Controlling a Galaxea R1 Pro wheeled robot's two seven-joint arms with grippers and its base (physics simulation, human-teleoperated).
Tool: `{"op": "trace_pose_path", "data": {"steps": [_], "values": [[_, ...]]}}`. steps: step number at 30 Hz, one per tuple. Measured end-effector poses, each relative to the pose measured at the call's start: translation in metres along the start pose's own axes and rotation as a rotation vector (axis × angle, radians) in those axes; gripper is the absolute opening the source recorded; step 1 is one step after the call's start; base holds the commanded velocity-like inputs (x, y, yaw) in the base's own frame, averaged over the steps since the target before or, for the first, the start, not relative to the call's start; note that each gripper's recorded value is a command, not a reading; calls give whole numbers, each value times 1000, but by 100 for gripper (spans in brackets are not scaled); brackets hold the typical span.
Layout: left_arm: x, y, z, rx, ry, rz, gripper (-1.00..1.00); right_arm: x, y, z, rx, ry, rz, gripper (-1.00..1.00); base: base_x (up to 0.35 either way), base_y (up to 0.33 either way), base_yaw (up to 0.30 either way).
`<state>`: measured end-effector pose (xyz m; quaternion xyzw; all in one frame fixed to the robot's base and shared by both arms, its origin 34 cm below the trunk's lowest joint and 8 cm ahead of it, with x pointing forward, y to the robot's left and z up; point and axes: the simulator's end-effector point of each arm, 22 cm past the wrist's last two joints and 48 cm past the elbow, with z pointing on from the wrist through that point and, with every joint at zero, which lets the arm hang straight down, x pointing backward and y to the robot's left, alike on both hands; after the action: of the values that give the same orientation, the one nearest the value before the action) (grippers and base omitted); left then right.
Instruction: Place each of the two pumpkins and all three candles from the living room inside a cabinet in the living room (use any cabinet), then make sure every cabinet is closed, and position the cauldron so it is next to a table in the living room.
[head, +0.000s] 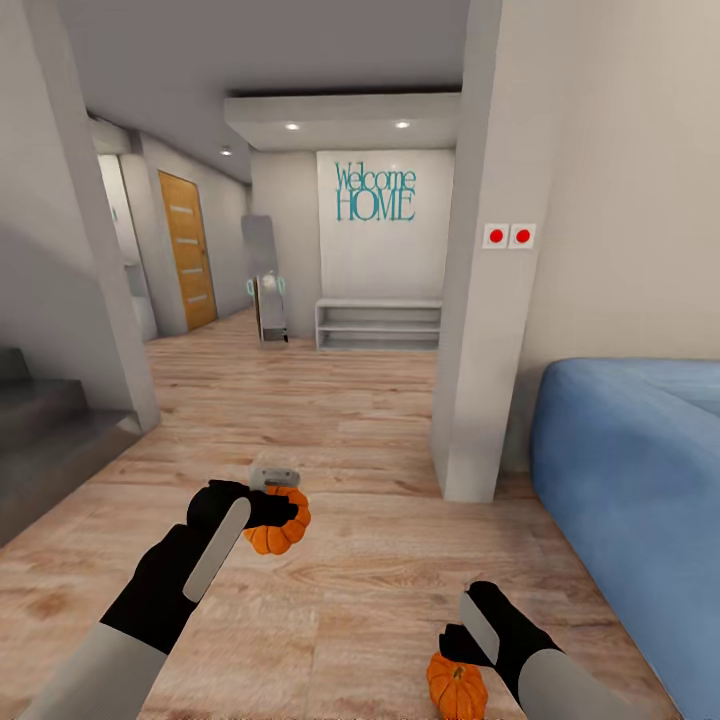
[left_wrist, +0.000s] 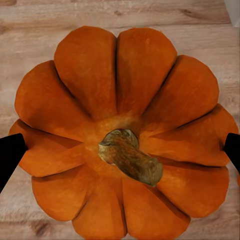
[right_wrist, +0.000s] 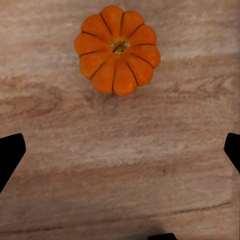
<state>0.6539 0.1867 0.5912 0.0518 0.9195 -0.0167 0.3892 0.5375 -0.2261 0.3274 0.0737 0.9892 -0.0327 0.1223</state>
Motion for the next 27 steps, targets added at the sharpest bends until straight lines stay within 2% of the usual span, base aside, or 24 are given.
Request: {"op": "trace_pose_path", "data": {"steps": [9, 27], "values": [[15, 0, 16, 3, 32, -3, -100, 1, -1, 16, 5, -15, 16, 100, 0, 0, 0], [45, 0, 49, 8, 105, -6, -100, 23, 2, 47, 8, 48, 11, 100, 0, 0, 0]]}}
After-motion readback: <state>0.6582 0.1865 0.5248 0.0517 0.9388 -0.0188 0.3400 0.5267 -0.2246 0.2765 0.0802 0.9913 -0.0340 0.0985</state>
